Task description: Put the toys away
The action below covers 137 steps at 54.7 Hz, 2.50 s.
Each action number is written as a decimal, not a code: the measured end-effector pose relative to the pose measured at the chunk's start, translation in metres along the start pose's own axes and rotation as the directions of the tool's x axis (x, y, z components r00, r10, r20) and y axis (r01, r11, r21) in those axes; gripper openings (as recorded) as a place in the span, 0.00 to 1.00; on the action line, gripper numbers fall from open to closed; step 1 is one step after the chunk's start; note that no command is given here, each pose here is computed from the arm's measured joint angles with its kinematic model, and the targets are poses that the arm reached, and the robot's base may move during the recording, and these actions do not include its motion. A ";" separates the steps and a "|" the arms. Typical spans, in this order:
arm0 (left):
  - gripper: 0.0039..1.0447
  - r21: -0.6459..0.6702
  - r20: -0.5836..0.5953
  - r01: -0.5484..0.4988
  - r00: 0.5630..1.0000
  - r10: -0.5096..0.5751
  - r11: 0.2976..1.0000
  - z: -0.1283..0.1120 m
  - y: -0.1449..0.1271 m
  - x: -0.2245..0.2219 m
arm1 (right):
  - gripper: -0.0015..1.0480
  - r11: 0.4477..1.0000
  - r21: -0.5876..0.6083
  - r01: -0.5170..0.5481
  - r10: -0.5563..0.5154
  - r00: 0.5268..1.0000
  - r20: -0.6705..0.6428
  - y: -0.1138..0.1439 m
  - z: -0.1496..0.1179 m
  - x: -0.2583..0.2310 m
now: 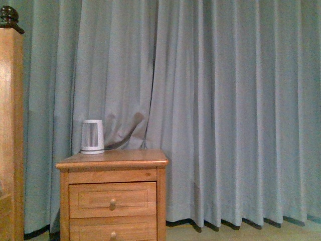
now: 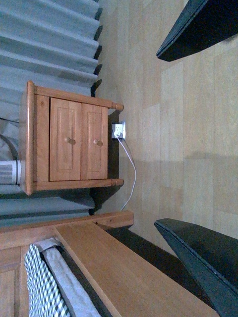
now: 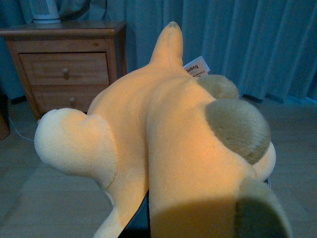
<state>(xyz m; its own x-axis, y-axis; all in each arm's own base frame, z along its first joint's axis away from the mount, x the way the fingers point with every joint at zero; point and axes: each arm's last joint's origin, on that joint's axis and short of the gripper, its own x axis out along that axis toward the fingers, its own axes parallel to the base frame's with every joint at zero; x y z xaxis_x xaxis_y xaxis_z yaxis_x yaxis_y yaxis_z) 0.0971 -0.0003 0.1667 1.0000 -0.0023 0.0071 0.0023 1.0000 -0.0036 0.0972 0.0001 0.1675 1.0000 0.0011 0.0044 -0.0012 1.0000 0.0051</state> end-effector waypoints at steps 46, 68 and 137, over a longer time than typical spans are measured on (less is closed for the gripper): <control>0.94 0.000 0.000 0.000 1.000 0.000 1.000 0.000 0.000 0.000 | 0.07 1.000 0.000 0.000 0.000 1.000 0.000 0.000 0.000 0.000; 0.94 0.000 0.000 -0.008 1.000 0.008 1.000 0.000 0.000 0.000 | 0.07 1.000 0.000 -0.009 0.009 1.000 -0.001 0.000 0.000 0.000; 0.94 0.000 0.000 -0.003 1.000 0.003 1.000 0.000 0.000 0.000 | 0.07 1.000 0.000 0.000 0.000 1.000 0.000 0.000 0.000 0.000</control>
<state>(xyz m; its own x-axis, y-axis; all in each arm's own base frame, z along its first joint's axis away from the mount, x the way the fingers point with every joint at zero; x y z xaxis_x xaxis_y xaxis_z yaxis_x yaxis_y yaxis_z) 0.0971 -0.0002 0.1667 1.0000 0.0004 0.0074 -0.0004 1.0000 -0.0040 0.0972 0.0001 0.1675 1.0000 0.0011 0.0040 -0.0012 1.0000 0.0048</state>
